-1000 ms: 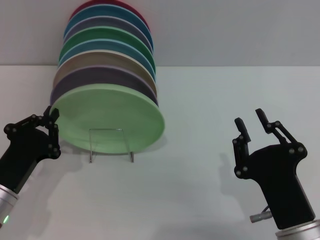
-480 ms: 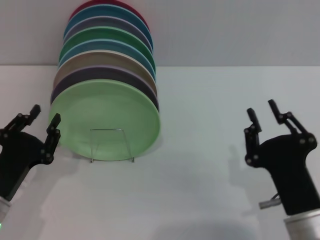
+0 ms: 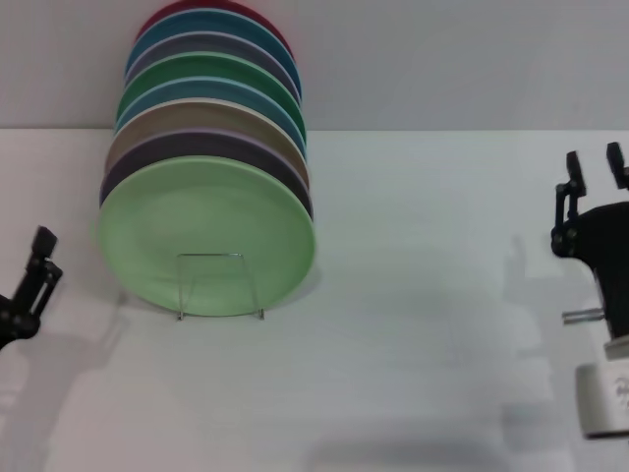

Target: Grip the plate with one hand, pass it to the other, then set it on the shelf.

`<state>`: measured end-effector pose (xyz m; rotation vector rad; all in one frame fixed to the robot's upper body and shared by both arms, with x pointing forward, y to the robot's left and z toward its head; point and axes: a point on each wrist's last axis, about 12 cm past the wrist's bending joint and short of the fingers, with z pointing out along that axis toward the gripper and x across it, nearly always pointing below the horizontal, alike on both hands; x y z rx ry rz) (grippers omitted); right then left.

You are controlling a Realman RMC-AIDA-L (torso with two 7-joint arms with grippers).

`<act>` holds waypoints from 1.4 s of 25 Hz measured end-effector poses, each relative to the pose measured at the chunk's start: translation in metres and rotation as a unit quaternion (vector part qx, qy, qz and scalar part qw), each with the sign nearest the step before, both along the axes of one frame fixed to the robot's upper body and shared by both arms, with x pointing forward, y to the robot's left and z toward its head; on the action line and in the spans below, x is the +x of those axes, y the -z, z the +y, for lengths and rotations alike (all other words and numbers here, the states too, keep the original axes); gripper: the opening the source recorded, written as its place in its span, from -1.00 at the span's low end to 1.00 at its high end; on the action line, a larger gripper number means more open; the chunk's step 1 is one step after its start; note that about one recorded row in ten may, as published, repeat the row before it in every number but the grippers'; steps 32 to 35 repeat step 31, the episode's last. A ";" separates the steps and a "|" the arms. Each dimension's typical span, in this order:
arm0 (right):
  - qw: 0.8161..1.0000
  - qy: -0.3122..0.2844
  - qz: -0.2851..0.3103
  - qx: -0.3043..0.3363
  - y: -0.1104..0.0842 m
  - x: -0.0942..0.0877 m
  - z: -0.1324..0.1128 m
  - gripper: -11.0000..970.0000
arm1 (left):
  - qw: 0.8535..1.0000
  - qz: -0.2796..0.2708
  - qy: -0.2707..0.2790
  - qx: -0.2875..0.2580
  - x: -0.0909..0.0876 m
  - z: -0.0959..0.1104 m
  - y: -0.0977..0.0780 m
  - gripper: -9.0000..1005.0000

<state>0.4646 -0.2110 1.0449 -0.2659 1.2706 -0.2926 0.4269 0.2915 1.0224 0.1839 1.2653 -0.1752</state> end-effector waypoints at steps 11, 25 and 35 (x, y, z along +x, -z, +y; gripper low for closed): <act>0.993 -0.060 0.024 0.101 0.010 0.025 -0.031 -0.12 | 0.998 0.013 -0.042 -0.054 0.024 0.006 -0.004 0.56; 0.989 -0.073 0.049 0.121 0.012 0.050 -0.044 0.35 | 0.996 0.024 -0.057 -0.058 0.032 0.008 -0.003 0.55; 0.989 -0.081 0.046 0.114 0.007 0.060 -0.041 0.36 | 0.996 0.036 -0.059 -0.058 0.037 0.007 -0.002 0.54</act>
